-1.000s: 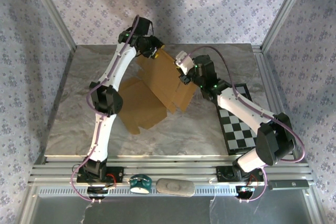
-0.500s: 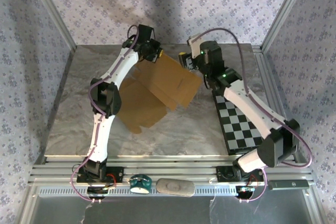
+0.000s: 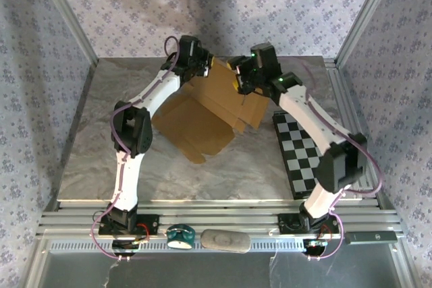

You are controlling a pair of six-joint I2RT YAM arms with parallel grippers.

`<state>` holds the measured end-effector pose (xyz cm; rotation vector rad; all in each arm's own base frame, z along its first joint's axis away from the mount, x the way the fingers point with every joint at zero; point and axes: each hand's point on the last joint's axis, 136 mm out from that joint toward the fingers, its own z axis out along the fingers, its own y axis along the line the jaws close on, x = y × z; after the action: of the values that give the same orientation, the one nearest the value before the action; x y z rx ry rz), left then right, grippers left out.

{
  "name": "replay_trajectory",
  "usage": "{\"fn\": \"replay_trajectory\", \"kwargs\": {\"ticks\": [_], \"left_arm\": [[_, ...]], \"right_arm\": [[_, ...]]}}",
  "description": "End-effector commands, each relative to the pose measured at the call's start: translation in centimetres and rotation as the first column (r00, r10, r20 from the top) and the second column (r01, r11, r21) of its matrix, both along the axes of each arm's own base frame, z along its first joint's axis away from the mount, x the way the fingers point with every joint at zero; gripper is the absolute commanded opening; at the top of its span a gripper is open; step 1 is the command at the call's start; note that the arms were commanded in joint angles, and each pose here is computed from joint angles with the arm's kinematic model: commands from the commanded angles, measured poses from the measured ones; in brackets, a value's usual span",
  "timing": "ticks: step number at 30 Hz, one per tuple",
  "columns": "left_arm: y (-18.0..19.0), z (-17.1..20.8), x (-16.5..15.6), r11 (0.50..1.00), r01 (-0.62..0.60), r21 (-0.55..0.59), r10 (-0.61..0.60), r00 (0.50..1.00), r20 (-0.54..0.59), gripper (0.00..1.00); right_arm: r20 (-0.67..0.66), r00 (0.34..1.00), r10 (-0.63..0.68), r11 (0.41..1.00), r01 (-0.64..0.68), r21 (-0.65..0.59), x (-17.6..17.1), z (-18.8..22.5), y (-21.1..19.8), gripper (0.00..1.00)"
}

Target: Fold the paper box

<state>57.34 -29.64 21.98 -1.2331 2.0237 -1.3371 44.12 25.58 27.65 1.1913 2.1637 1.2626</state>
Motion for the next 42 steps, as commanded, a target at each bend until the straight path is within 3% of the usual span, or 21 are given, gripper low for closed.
{"fn": "replay_trajectory", "kwargs": {"ticks": [1, 7, 17, 27, 33, 37, 38, 41, 42], "left_arm": [[0.1, 4.3, -0.7, 0.997, -0.004, -0.075, 0.011, 0.995, 0.096, 0.0], [0.2, 3.5, -2.2, 0.997, 0.0, -0.081, 0.007, 0.996, 0.091, 0.0], [-0.1, 3.7, -3.6, 0.997, 0.022, -0.07, -0.015, 0.995, 0.102, 0.0], [-0.8, 4.7, -4.8, 0.998, 0.056, -0.04, -0.051, 0.991, 0.125, 0.0], [-0.8, 5.0, -5.5, 0.998, 0.056, -0.037, -0.051, 0.99, 0.128, 0.0], [-0.9, 5.8, -6.0, 0.997, 0.07, -0.034, -0.064, 0.988, 0.14, 0.0], [-0.9, 5.9, -6.1, 0.997, 0.075, -0.035, -0.07, 0.988, 0.138, 0.05], [-0.4, 6.5, -6.6, 0.996, 0.088, -0.028, -0.083, 0.987, 0.134, 0.47], [0.1, 6.7, -6.8, 0.996, 0.086, -0.017, -0.084, 0.988, 0.126, 0.56]], "right_arm": [[-0.11, 0.987, -0.117, 0.975, 0.135, 0.174, 1.0, 0.3, 0.5, 0.62], [-0.18, 0.963, -0.199, 0.961, 0.228, 0.155, 1.4, -1.4, -0.4, 0.57], [-0.208, 0.941, -0.268, 0.952, 0.292, 0.095, 1.8, -3.2, -1.7, 0.42], [-0.226, 0.913, -0.339, 0.928, 0.364, 0.079, 2.5, -4.5, -3.6, 0.33], [-0.227, 0.901, -0.37, 0.917, 0.393, 0.063, 3.2, -4.8, -5.4, 0.18], [-0.234, 0.905, -0.355, 0.926, 0.375, 0.046, 3.3, -5.5, -6.1, 0.01], [-0.226, 0.912, -0.343, 0.932, 0.36, 0.041, 3.4, -5.5, -6.2, 0.0], [-0.195, 0.936, -0.291, 0.952, 0.303, 0.032, 3.8, -5.5, -6.1, 0.0], [-0.164, 0.95, -0.266, 0.961, 0.274, 0.03, 4.2, -5.2, -6.0, 0.0]]}}
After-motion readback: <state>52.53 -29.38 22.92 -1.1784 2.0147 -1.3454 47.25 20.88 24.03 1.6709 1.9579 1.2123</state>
